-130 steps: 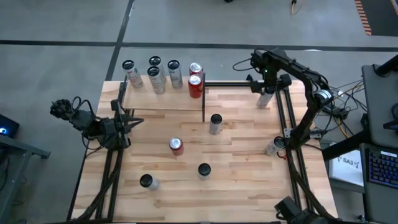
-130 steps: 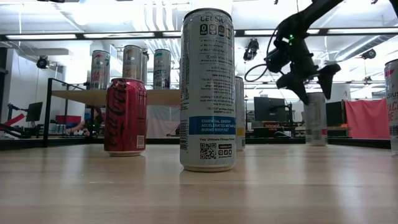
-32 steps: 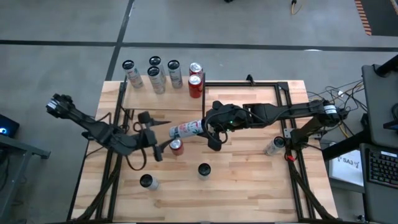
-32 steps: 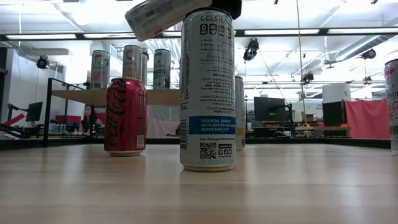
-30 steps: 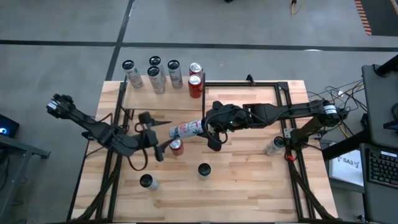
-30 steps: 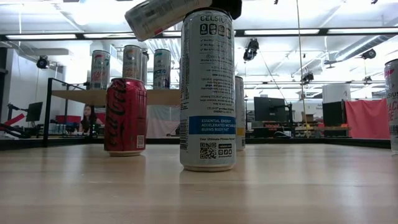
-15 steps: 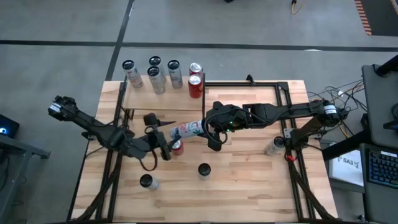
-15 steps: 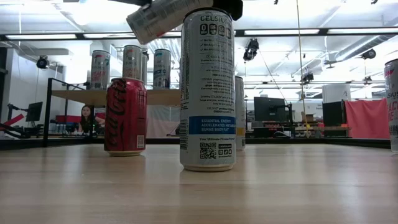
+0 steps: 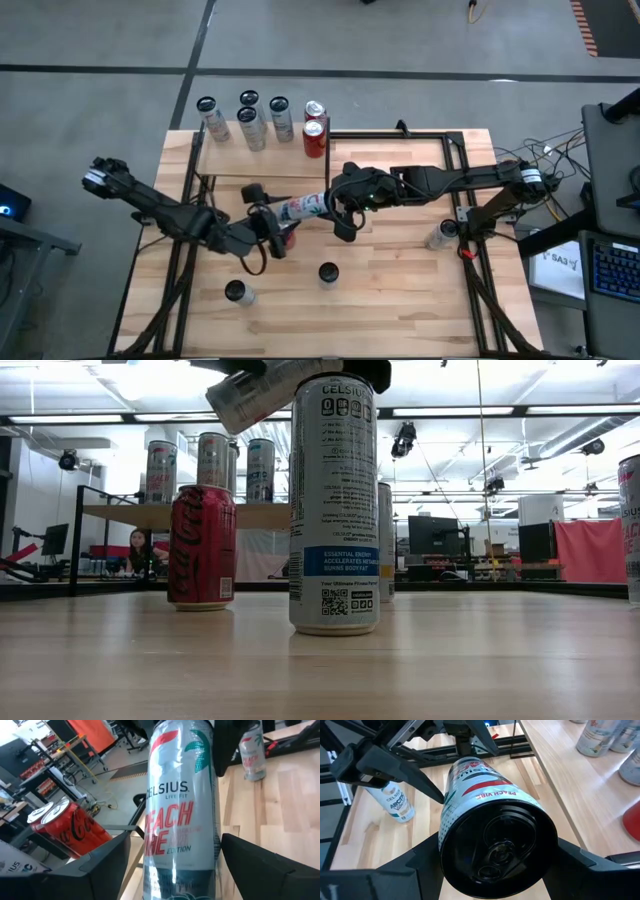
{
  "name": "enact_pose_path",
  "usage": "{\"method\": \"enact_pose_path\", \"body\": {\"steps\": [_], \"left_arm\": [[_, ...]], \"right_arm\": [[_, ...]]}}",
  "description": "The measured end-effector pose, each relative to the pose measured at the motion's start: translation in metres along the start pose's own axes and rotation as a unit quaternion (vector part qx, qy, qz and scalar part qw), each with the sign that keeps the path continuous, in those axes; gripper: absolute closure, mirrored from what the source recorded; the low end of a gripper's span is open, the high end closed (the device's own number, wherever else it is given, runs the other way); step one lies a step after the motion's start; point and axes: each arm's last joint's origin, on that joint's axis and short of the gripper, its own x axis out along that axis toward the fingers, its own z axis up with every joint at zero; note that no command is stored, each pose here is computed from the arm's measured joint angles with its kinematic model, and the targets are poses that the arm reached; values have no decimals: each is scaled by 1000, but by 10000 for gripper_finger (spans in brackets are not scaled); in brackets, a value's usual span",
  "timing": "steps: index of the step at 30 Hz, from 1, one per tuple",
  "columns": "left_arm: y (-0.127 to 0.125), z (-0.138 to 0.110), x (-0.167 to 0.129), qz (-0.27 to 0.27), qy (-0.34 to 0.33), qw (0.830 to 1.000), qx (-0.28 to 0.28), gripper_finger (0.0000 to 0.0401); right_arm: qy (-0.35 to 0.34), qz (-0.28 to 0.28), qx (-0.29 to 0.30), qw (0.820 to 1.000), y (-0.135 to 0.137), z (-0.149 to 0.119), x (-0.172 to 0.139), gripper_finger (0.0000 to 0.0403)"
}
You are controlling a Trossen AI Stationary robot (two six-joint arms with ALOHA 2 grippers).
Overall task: Place canned beverage on shelf
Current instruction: Put the top white pink soda can on the shelf aligned with the other white pink soda can
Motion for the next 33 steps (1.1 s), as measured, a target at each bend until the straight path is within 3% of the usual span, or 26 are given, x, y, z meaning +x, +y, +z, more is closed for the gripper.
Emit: {"method": "enact_pose_path", "body": {"steps": [6, 16, 20, 25, 33], "left_arm": [[3, -2, 9, 4, 10, 1000, -29, 86], [-9, -11, 22, 7, 33, 999, -3, 72], [-10, -12, 24, 31, 35, 999, 8, 92], [-9, -12, 23, 45, 34, 998, 11, 165], [0, -11, 17, 87, 37, 995, 20, 169]], "right_arm": [[1, -8, -1, 1000, -1, 0, 0, 156], [-5, -6, 6, 1000, 0, 1, 0, 158], [-5, -9, 6, 1000, 0, 1, 0, 158], [-8, -12, 3, 1000, -1, 1, 0, 158], [-49, -9, 0, 999, 0, 9, -1, 102]]}}
